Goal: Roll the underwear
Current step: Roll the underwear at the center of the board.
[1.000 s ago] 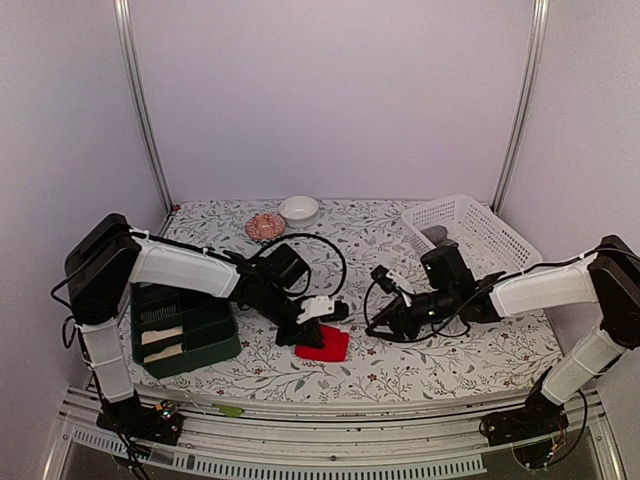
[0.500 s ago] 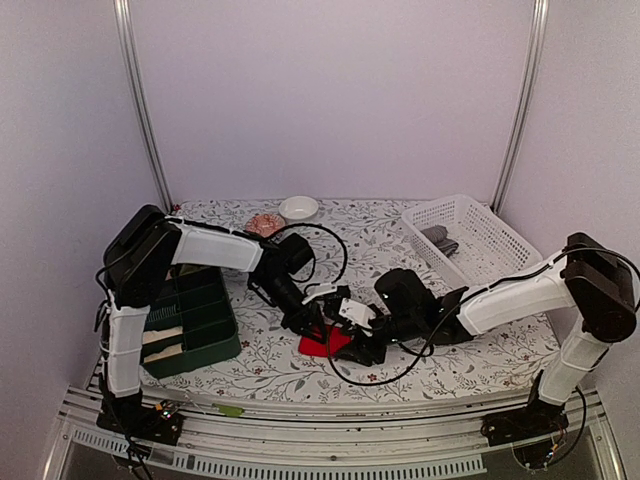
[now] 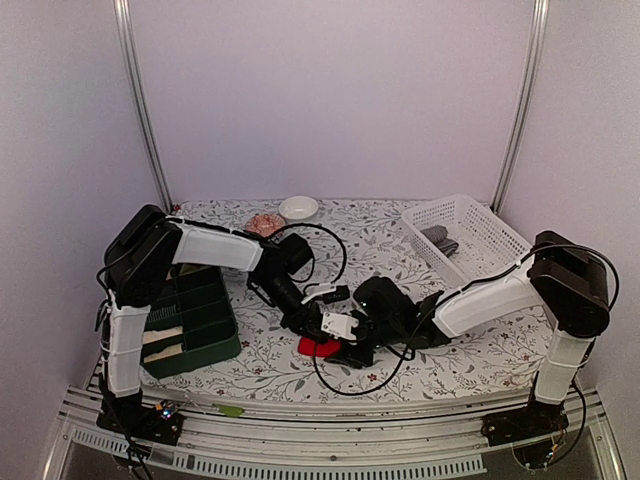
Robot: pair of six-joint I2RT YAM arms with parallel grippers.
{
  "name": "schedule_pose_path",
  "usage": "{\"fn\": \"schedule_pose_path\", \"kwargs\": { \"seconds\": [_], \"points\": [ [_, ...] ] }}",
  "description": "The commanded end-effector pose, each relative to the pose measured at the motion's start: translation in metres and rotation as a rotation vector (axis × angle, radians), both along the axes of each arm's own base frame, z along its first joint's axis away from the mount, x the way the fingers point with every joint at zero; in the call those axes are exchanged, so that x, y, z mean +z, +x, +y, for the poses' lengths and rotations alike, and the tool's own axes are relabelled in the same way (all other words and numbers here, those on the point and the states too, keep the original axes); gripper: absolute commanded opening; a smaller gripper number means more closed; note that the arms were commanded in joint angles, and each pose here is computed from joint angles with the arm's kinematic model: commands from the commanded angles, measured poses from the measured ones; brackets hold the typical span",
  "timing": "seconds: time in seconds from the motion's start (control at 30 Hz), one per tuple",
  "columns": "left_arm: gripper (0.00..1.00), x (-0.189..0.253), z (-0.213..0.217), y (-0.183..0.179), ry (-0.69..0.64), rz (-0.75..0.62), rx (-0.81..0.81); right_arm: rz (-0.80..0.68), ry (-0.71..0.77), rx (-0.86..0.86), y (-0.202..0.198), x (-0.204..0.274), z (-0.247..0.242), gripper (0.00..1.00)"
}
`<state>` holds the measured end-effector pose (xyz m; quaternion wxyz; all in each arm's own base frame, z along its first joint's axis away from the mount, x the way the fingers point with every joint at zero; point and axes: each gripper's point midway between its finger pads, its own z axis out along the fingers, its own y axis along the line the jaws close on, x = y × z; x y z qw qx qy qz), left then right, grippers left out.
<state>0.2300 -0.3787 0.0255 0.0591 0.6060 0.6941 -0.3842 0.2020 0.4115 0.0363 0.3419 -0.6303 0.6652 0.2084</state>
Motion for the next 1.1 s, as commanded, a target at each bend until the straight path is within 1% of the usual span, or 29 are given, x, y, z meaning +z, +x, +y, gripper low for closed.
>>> {"fn": "schedule_pose_path", "kwargs": {
  "seconds": [0.0,0.07,0.27,0.37,0.43,0.53,0.57,0.63,0.77,0.87,0.93,0.97,1.07],
  "points": [
    [0.07,-0.033,0.022,-0.007,0.127,0.051,0.011,0.016,-0.077,0.002,-0.005,-0.025,-0.006,0.56],
    [0.08,-0.033,0.022,-0.007,0.128,0.049,0.011,0.013,-0.087,-0.005,-0.004,-0.029,-0.007,0.52],
    [0.09,-0.031,0.024,-0.005,0.120,0.050,0.016,-0.005,-0.161,-0.050,0.006,-0.049,-0.013,0.53],
    [0.10,-0.030,0.024,-0.005,0.118,0.049,0.017,-0.009,-0.192,-0.061,0.007,-0.058,-0.018,0.48],
    [0.10,-0.029,0.024,-0.004,0.116,0.047,0.017,-0.002,-0.209,-0.061,0.006,-0.063,-0.021,0.39],
    [0.11,-0.027,0.025,-0.003,0.109,0.044,0.019,0.035,-0.222,-0.062,0.001,-0.065,-0.022,0.13],
    [0.12,-0.024,0.025,-0.002,0.106,0.037,0.023,0.046,-0.226,-0.064,0.000,-0.066,-0.024,0.07],
    [0.16,-0.019,0.026,0.002,0.104,0.017,0.032,0.066,-0.227,-0.063,-0.004,-0.066,-0.026,0.00],
    [0.33,0.000,0.031,0.019,0.080,-0.073,0.091,0.137,-0.181,-0.037,-0.017,-0.056,-0.022,0.00],
    [0.45,0.033,0.034,0.038,0.001,-0.213,0.167,0.234,-0.140,-0.023,-0.027,-0.047,-0.018,0.00],
    [0.53,0.052,0.039,0.045,-0.047,-0.308,0.212,0.310,-0.093,-0.012,-0.032,-0.036,-0.017,0.00],
    [0.55,0.060,0.041,0.047,-0.068,-0.354,0.229,0.354,-0.071,-0.019,-0.033,-0.032,-0.018,0.00],
    [0.59,0.078,0.048,0.047,-0.107,-0.453,0.256,0.487,0.004,-0.020,-0.033,-0.018,-0.021,0.00]
  ]
}}
